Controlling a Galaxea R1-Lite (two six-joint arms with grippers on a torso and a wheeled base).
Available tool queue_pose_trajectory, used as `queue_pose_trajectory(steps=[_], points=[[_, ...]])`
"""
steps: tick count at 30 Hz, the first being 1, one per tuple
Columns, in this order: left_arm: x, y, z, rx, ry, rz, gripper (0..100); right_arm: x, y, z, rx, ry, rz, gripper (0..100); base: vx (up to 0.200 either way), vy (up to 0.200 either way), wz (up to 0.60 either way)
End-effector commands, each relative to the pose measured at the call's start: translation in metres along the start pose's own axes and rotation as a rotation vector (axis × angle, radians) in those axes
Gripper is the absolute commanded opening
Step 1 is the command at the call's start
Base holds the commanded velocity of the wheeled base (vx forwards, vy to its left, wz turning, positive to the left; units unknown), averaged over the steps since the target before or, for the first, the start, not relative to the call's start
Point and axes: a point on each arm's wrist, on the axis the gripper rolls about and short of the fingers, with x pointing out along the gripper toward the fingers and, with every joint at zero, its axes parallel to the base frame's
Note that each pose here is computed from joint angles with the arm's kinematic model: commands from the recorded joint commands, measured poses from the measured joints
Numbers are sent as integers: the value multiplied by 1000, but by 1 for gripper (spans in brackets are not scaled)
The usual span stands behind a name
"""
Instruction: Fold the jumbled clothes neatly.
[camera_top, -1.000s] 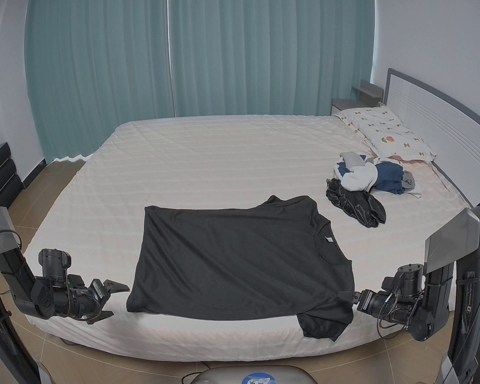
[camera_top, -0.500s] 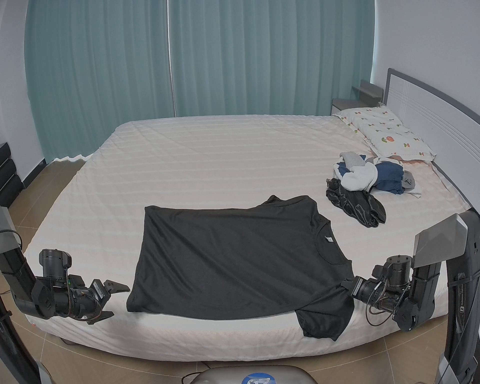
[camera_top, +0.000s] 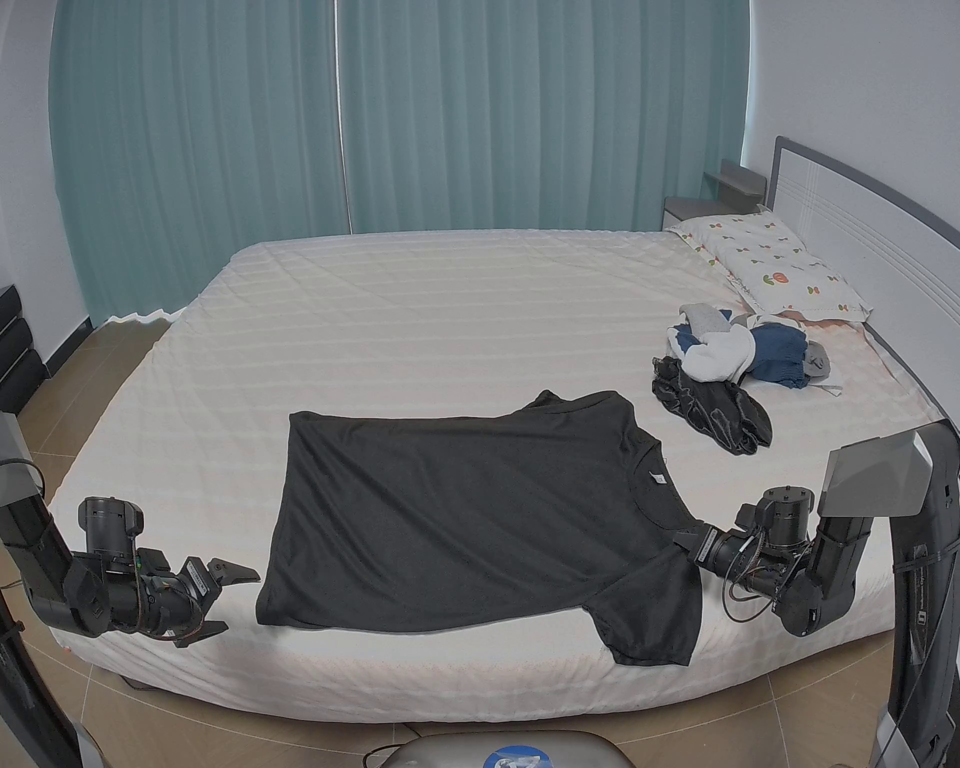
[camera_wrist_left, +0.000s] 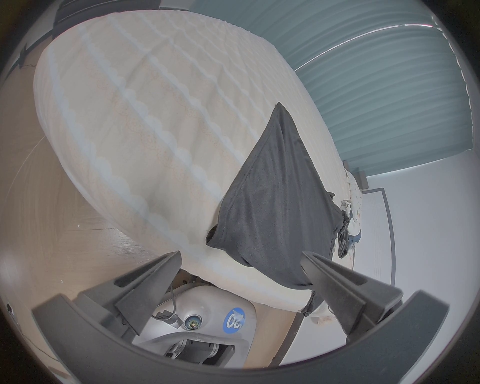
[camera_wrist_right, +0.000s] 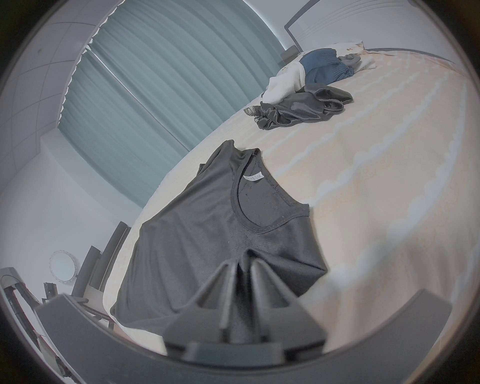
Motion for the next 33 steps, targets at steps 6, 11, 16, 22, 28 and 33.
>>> queue_pose_trajectory(steps=[6,11,16,22,28,33], points=[[1,0,1,-2,0,0,100,-23,-16,10,12,-35,-21,100,0,0,0],[1,0,1,-1,-1,-1,100,-51,-20,1,5,58,35,100,0,0,0],[1,0,1,-2,0,0,100,-68,-22,-21,-61,156,63,100,0,0,0],[1,0,1,-1,-1,-1,100,-59,-24,-41,-112,237,78,100,0,0,0],[1,0,1,-1,-1,-1,100,-52,-19,-45,-127,243,106,100,0,0,0],[1,0,1,-1,-1,-1,100,-49,-18,-46,-128,245,113,100,0,0,0]])
